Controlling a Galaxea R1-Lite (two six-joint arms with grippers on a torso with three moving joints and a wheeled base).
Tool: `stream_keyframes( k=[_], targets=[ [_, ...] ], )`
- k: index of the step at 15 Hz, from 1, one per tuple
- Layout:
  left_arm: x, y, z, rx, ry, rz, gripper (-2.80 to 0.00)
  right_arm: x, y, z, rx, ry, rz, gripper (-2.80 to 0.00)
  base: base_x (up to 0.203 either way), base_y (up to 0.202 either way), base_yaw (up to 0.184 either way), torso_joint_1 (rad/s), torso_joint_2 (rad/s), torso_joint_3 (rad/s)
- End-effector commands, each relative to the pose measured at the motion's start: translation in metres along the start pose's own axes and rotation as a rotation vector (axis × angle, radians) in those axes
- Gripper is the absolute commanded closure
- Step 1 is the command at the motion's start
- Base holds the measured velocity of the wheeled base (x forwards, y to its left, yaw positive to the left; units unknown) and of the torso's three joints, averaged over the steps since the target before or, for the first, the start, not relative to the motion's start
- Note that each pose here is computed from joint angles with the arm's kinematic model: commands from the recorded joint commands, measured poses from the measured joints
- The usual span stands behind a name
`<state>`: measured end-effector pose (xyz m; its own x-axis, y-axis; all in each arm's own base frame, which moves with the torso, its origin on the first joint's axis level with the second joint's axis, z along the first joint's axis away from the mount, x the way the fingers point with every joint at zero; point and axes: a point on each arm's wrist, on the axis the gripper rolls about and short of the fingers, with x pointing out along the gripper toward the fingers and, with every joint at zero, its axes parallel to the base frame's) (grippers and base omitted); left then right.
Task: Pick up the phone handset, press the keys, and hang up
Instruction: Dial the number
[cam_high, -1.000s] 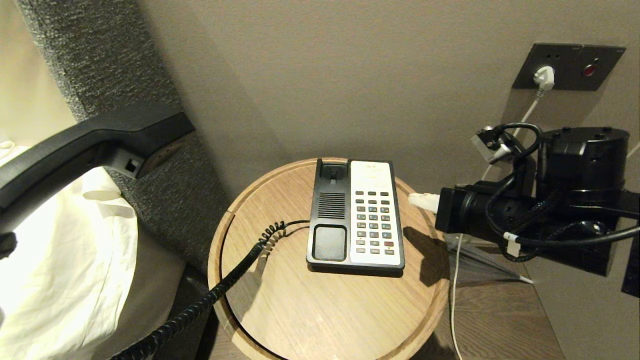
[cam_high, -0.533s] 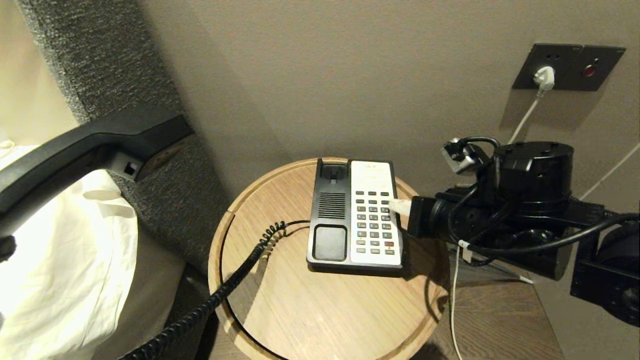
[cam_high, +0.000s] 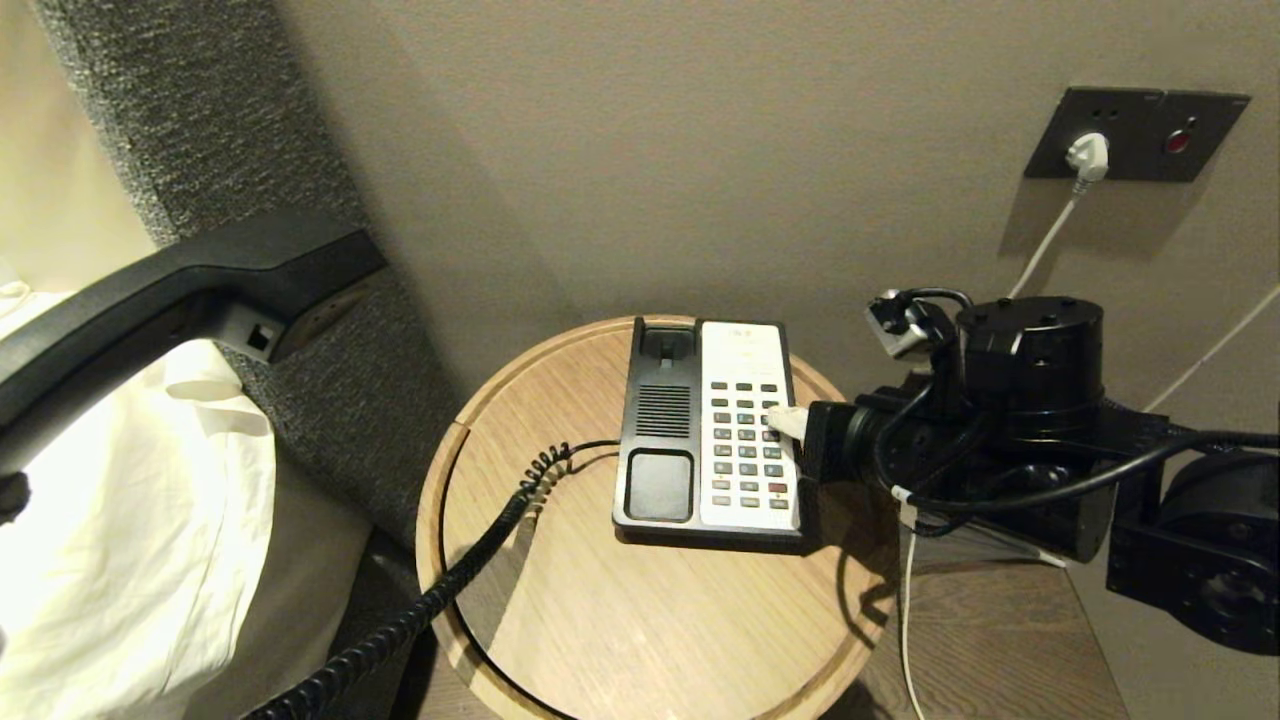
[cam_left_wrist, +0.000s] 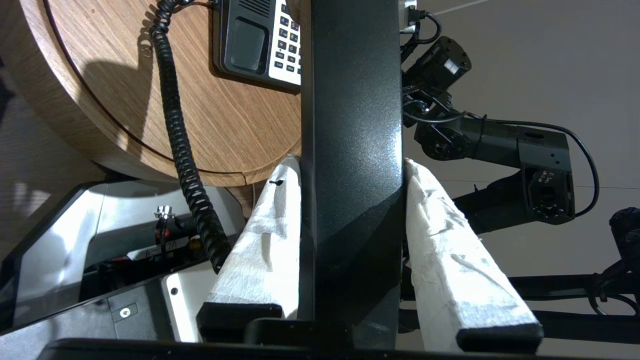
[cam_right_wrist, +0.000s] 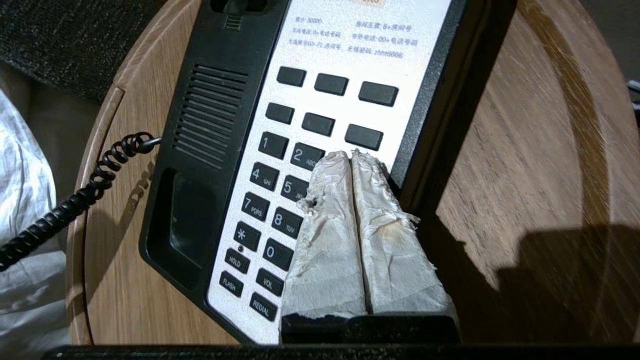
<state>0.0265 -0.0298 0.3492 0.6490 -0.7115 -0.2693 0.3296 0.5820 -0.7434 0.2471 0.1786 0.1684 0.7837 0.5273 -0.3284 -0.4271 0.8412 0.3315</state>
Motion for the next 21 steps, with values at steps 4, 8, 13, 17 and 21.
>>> stream_keyframes(
  k=[4,8,13,17,21],
  targets=[
    [-0.001,0.001,-0.001,-0.005,0.003,0.003,0.00,0.005,-0.003,-0.004,0.004,0.006,-0.034,0.00,0.000,0.000,0.000,0.000,0.00,0.000],
    [-0.001,0.004,-0.004,-0.005,0.007,0.013,0.00,-0.008,0.002,0.007,0.004,-0.041,-0.015,0.00,0.000,0.000,0.000,0.000,0.00,0.000],
    [0.001,0.006,-0.005,-0.004,0.015,0.022,0.00,-0.021,0.010,0.016,0.001,-0.076,0.014,0.00,0.000,0.000,0.000,0.000,0.00,0.000],
    [0.001,0.006,-0.005,-0.004,0.015,0.022,0.00,-0.019,0.012,0.009,-0.004,-0.047,0.018,0.00,0.000,0.000,0.000,0.000,0.00,0.000],
    [0.001,0.006,-0.005,-0.004,0.016,0.019,0.00,-0.019,0.010,0.003,-0.006,-0.019,0.006,0.00,0.000,0.000,0.000,0.000,0.00,0.000]
  ],
)
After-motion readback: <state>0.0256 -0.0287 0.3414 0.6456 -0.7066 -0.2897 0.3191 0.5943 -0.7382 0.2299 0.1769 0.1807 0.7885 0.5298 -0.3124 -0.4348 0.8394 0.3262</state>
